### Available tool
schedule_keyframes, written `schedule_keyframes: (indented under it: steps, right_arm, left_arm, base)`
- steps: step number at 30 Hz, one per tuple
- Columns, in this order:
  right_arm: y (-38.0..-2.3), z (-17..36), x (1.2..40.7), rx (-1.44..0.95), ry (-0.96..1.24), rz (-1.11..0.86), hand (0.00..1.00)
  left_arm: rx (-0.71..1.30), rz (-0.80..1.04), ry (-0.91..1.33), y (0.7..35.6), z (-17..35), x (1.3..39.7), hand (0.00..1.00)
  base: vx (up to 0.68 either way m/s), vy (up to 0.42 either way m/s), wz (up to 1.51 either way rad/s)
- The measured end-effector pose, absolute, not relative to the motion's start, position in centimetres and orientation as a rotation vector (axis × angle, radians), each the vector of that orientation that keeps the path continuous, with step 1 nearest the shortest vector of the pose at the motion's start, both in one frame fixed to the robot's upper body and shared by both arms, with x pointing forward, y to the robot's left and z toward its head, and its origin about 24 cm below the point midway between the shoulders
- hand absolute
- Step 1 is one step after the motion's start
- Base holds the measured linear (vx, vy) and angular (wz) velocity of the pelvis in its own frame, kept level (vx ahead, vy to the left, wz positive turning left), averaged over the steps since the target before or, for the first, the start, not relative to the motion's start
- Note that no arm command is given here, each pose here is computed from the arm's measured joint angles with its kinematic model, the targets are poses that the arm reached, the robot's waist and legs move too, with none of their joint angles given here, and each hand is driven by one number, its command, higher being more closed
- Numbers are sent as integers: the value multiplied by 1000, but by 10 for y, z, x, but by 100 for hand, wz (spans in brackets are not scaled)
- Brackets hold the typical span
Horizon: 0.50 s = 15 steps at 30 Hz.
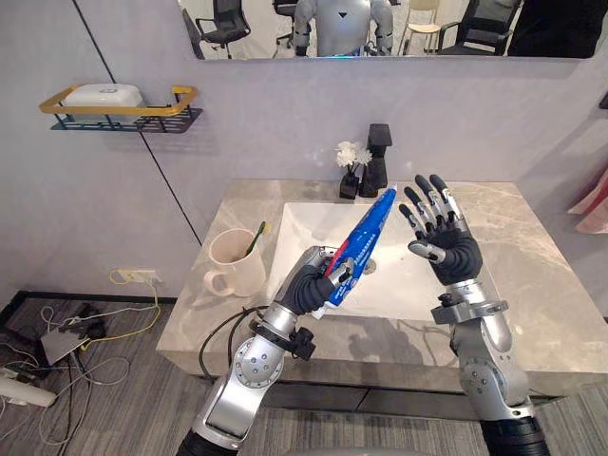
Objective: Organize washtable
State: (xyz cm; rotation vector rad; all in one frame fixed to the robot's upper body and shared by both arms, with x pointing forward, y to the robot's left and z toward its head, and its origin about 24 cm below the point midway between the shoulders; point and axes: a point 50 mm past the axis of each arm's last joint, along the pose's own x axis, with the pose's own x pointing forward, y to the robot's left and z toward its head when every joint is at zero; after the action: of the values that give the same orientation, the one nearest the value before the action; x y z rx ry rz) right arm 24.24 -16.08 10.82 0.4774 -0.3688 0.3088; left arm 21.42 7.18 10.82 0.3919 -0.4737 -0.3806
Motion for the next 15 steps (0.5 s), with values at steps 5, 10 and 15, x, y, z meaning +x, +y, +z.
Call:
schedule_keyframes:
  steps: [5, 10, 15]
  right_arm:
    - [-151, 95, 240, 590, -316, 302, 0]
    - [-130, 87, 239, 688, -264, 370, 0]
    - [-118, 82, 238, 741, -231, 401, 0]
  left_arm:
    - [385, -381, -479, 69, 109, 213, 100]
    - [368, -420, -501, 58, 111, 211, 100]
    - [356, -444, -502, 51, 110, 211, 100]
  base:
    - [-10, 7, 4]
    - [-4, -9, 4]
    - [-23, -17, 3]
